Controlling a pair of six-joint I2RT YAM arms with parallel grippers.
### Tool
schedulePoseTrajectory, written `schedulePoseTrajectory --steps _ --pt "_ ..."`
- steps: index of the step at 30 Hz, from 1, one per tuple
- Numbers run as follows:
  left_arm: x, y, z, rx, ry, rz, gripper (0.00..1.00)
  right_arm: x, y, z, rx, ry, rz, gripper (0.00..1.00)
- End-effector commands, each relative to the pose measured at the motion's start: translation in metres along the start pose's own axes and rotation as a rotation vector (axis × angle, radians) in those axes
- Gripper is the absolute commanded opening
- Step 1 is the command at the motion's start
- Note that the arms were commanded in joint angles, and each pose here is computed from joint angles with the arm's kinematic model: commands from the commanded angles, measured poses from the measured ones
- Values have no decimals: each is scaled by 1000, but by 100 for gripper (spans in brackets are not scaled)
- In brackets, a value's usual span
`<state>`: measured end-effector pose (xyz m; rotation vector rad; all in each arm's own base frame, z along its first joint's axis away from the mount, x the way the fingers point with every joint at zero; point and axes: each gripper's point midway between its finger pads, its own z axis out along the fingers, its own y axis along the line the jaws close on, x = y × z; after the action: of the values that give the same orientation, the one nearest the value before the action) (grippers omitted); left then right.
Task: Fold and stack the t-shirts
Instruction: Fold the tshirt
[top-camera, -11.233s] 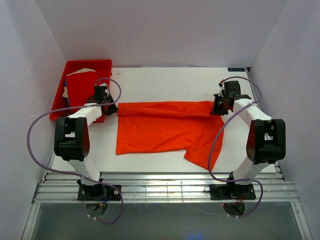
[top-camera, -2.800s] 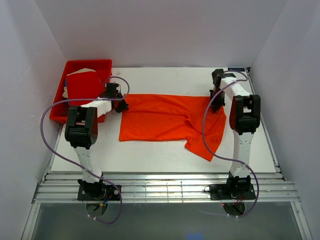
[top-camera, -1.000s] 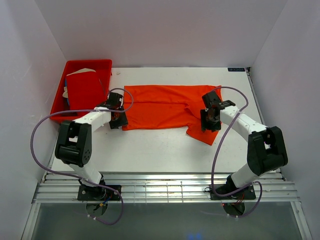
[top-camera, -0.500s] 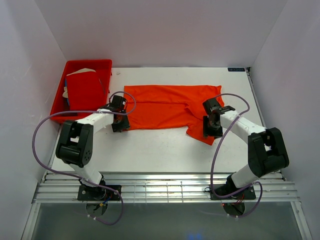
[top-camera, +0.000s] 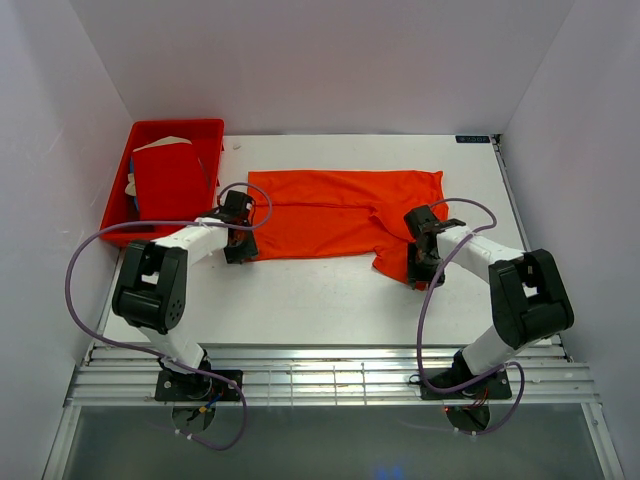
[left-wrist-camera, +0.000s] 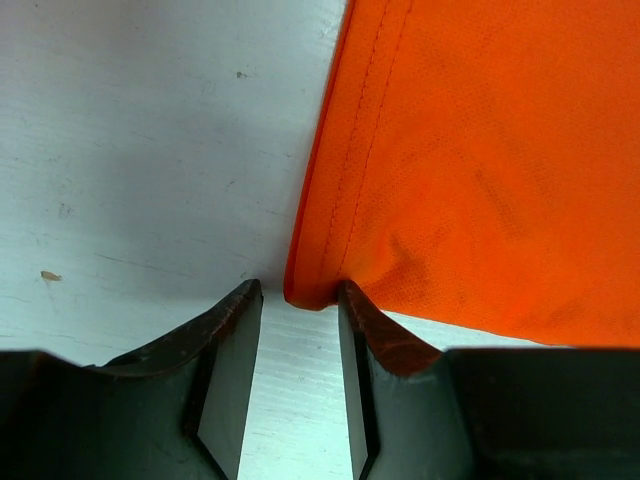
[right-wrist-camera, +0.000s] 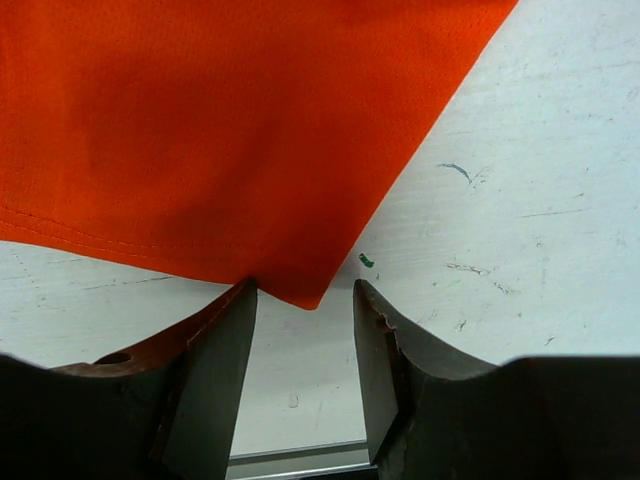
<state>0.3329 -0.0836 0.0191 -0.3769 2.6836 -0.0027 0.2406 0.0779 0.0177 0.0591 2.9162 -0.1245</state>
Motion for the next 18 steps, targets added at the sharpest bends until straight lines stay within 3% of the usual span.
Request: schedulePoseTrajectory --steps 1,5,7,10,18 --pt "-8 0 3 -23 -25 -4 47 0 3 8 7 1 19 47" --pt "-12 0 8 -36 -26 2 43 8 3 15 -2 11 20 33" --pt "-12 0 12 -43 -20 6 40 9 2 16 1 15 17 21" --pt "-14 0 16 -55 -20 14 31 11 0 14 13 20 17 11" --pt "-17 0 15 -57 -24 22 14 5 -8 -4 42 6 8 8"
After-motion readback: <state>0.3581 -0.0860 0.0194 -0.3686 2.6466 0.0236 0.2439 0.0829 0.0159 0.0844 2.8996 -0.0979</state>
